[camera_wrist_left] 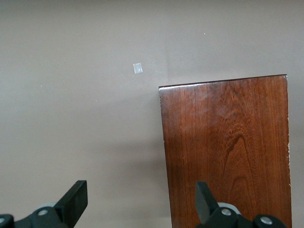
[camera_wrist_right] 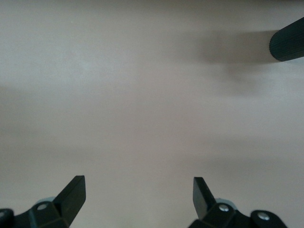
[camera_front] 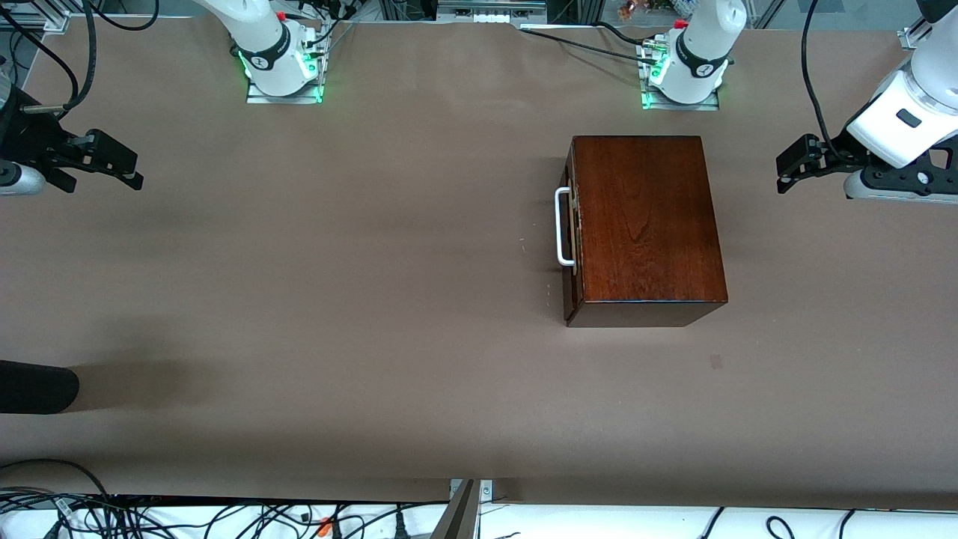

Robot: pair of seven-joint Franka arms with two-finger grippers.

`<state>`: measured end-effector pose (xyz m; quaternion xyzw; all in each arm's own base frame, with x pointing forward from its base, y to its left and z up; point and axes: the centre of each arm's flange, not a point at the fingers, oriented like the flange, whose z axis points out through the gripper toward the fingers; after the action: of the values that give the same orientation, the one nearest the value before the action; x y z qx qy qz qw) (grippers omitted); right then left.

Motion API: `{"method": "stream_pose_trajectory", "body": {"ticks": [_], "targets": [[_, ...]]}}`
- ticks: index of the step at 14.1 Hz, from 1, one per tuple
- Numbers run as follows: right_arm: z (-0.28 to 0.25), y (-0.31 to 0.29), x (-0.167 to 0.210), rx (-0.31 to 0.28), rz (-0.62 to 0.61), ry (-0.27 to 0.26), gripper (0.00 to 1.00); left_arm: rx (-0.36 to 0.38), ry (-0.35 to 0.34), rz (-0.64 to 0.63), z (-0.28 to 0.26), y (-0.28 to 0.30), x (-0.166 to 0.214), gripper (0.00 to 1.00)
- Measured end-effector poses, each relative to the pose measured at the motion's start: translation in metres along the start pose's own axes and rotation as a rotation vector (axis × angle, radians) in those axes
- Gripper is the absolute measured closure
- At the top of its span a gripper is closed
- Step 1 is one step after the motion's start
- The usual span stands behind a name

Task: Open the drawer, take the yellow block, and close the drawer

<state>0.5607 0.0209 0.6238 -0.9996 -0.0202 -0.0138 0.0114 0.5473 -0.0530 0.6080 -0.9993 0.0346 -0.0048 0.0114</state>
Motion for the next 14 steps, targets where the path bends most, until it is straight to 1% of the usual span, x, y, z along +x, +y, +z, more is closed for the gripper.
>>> {"method": "stream_pose_trajectory", "body": {"ticks": [5, 9, 14], "targets": [[0.000, 0.000, 0.000, 0.000, 0.000, 0.000, 0.00, 0.000, 0.000, 0.001, 0.000, 0.001, 0.000, 0.00], [0.000, 0.000, 0.000, 0.000, 0.000, 0.000, 0.00, 0.001, -0.011, 0.018, 0.000, 0.020, -0.002, 0.00], [0.000, 0.000, 0.000, 0.000, 0.000, 0.000, 0.00, 0.002, -0.012, 0.026, -0.001, 0.027, -0.003, 0.00]]}}
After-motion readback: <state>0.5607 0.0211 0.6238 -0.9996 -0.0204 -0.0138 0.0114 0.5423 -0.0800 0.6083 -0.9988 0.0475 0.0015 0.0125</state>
